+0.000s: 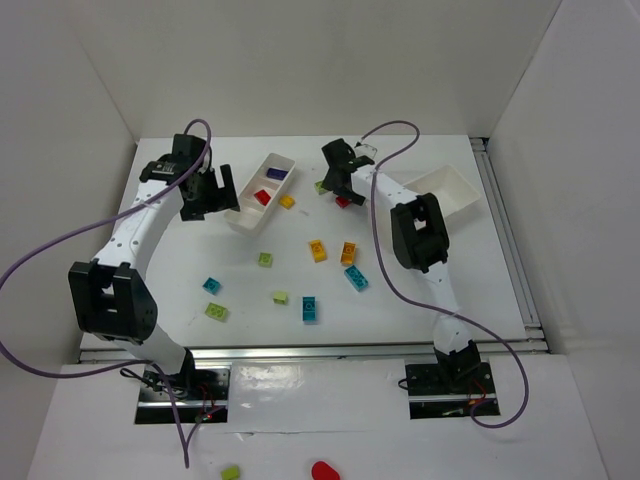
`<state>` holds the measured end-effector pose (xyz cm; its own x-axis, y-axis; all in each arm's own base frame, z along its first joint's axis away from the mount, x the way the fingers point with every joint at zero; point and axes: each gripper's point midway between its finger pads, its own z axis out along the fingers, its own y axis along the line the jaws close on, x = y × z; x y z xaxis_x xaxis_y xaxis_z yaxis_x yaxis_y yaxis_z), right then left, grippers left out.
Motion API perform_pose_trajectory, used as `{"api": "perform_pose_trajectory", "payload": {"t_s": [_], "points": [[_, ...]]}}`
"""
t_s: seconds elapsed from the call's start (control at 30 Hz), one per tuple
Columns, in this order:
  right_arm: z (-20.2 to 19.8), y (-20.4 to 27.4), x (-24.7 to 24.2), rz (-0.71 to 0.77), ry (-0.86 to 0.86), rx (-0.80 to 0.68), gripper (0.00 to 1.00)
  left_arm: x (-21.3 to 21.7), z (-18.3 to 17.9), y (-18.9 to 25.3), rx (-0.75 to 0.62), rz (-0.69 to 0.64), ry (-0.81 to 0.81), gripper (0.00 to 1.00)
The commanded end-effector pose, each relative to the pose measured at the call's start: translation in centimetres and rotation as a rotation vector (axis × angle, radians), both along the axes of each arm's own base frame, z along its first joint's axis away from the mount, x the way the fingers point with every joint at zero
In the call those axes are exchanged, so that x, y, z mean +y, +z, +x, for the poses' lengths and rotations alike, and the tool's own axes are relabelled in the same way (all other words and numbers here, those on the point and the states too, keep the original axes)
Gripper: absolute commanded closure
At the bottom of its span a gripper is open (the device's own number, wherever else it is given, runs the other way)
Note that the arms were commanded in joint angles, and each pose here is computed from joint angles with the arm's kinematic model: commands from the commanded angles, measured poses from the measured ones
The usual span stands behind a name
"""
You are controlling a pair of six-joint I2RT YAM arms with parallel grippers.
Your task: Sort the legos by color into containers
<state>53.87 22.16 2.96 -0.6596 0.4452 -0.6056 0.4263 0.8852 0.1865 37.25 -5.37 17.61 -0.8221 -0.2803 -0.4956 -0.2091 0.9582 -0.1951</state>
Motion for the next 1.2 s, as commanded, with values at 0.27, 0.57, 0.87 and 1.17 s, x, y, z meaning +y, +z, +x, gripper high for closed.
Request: {"api": "perform_pose_trajectory", "payload": {"t_s": [0.27,0.57,0.87,1.17], "points": [[-2.2,0.2,-1.1,-0.116,0.005,0.023,0.33,0.2,0.8,1.0,-0.024,0.026,-0.007,0.0],[-2.5,7.2,4.5,-0.031,0.31,-0.164,0.59,0.5,1.2,1.2,-0.033,0.036,0.011,0.0],[-3.3,16.1,16.0,0.01,0.695,-0.412,0.59,3.0,-0.6,1.2,-0.017,-0.025,0.151,0.0],[0.6,17.3,22.7,0.115,0.756,-0.599,0.57,4.5,-1.3,1.7,-0.035,-0.068,0.199,0.0]]}}
